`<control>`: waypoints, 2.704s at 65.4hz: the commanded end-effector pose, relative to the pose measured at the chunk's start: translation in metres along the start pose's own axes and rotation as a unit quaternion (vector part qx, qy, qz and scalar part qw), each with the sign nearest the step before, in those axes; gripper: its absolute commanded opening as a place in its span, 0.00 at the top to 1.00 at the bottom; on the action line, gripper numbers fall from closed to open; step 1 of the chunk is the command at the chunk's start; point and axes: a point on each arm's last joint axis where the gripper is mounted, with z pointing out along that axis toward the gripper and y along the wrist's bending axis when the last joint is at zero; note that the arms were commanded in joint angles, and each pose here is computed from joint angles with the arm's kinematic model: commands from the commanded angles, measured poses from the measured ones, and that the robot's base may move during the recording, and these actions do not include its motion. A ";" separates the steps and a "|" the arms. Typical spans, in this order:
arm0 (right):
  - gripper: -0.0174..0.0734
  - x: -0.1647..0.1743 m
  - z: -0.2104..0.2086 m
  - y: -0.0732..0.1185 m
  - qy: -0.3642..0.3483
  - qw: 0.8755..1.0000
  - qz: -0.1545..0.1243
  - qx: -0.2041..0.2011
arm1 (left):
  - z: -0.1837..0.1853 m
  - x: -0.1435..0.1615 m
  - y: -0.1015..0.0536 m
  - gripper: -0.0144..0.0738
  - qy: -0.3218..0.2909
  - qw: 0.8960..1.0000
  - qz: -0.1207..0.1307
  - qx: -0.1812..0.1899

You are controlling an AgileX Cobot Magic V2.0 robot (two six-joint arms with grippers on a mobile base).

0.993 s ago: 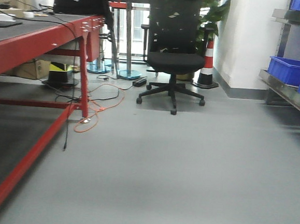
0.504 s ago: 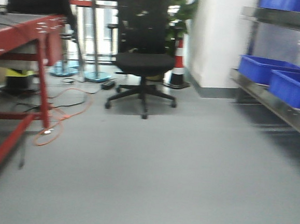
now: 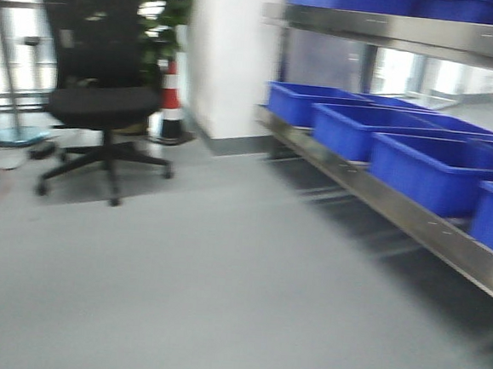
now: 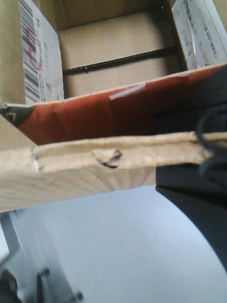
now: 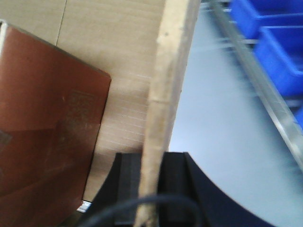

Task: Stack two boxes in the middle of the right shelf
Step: 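Drive the base to the steel shelf rack holding the boxes, then raise the held boxes up to the middle roller shelf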

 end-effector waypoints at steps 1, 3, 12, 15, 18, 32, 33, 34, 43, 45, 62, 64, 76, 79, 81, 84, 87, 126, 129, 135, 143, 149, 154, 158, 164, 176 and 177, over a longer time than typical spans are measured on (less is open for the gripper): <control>0.98 -0.008 -0.006 -0.002 -0.040 0.999 -0.011 0.010 | -0.010 -0.008 -0.001 0.96 -0.040 0.999 -0.005 0.012; 0.98 -0.008 -0.006 -0.002 -0.040 0.999 -0.011 0.010 | -0.010 -0.008 -0.001 0.96 -0.040 0.999 -0.005 0.012; 0.98 -0.008 -0.006 -0.002 -0.040 0.999 -0.011 0.010 | -0.010 -0.008 -0.001 0.96 -0.040 0.999 -0.005 0.012; 0.98 -0.008 -0.006 -0.002 -0.040 0.999 -0.011 0.010 | -0.010 -0.008 -0.001 0.96 -0.040 0.999 -0.005 0.012; 0.98 -0.008 -0.006 -0.002 -0.040 0.999 -0.011 0.010 | -0.010 -0.008 -0.001 0.96 -0.040 0.999 -0.005 0.012; 0.98 -0.008 -0.006 -0.002 -0.041 0.999 -0.011 0.010 | -0.010 -0.008 -0.001 0.96 -0.040 0.999 -0.005 0.012; 0.98 -0.008 -0.006 -0.002 -0.041 0.999 -0.011 0.010 | -0.010 -0.008 -0.001 0.96 -0.040 0.999 -0.005 0.012; 0.98 -0.008 -0.006 -0.002 -0.041 0.999 -0.011 0.010 | -0.010 -0.008 -0.001 0.96 -0.040 0.999 -0.005 0.012; 0.98 -0.008 -0.006 -0.002 -0.041 0.999 -0.011 0.010 | -0.010 -0.008 -0.001 0.96 -0.040 0.999 -0.005 0.012; 0.98 -0.008 -0.006 -0.002 -0.041 0.999 -0.011 0.010 | -0.010 -0.008 -0.001 0.96 -0.040 0.999 -0.005 0.012; 0.98 -0.009 -0.006 -0.002 -0.043 0.999 -0.011 0.010 | -0.010 -0.008 -0.001 0.96 -0.040 0.999 -0.005 0.012; 0.98 -0.009 -0.006 -0.002 -0.043 0.999 -0.011 0.010 | -0.010 -0.008 -0.001 0.96 -0.040 0.999 -0.005 0.012; 0.98 -0.009 -0.006 -0.002 -0.043 0.999 -0.011 0.010 | -0.010 -0.008 -0.001 0.96 -0.040 0.999 -0.005 0.012; 0.98 -0.009 -0.006 -0.002 -0.043 0.999 -0.011 0.010 | -0.010 -0.008 -0.001 0.96 -0.040 0.999 -0.005 0.012; 0.98 -0.009 -0.006 -0.002 -0.043 0.999 -0.011 0.010 | -0.010 -0.008 -0.001 0.96 -0.040 0.999 -0.005 0.012; 0.98 -0.009 -0.006 -0.002 -0.043 0.999 -0.011 0.010 | -0.010 -0.008 -0.001 0.96 -0.040 0.999 -0.005 0.012; 0.98 -0.009 -0.006 -0.002 -0.043 0.999 -0.011 0.010 | -0.010 -0.008 -0.001 0.96 -0.040 0.999 -0.005 0.012; 0.98 -0.009 -0.006 -0.002 -0.043 0.999 -0.011 0.010 | -0.010 -0.008 -0.001 0.96 -0.040 0.999 -0.005 0.012; 0.98 -0.009 -0.006 -0.002 -0.043 0.999 -0.011 0.010 | -0.010 -0.008 -0.001 0.96 -0.040 0.999 -0.005 0.012; 0.98 -0.009 -0.006 -0.002 -0.043 0.999 -0.011 0.010 | -0.010 -0.008 -0.001 0.96 -0.040 0.999 -0.005 0.012; 0.98 -0.009 -0.006 -0.002 -0.043 0.999 -0.011 0.010 | -0.010 -0.008 -0.001 0.96 -0.040 0.999 -0.005 0.012; 0.98 -0.009 -0.006 -0.002 -0.043 0.999 -0.011 0.010 | -0.010 -0.008 -0.001 0.96 -0.040 0.999 -0.005 0.012; 0.98 -0.009 -0.006 -0.002 -0.043 0.999 -0.011 0.010 | -0.010 -0.008 -0.001 0.96 -0.040 0.999 -0.005 0.012; 0.98 -0.009 -0.006 -0.002 -0.043 0.999 -0.011 0.010 | -0.010 -0.008 -0.001 0.96 -0.040 0.999 -0.005 0.012; 0.98 -0.009 -0.006 -0.002 -0.043 0.999 -0.011 0.010 | -0.010 -0.008 -0.001 0.96 -0.040 0.999 -0.005 0.011; 0.98 -0.009 -0.006 -0.002 -0.043 0.999 -0.011 0.010 | -0.010 -0.008 -0.001 0.96 -0.040 0.999 -0.005 0.011; 0.98 -0.009 -0.006 -0.002 -0.043 0.999 -0.011 0.010 | -0.010 -0.008 -0.001 0.96 -0.040 0.999 -0.005 0.011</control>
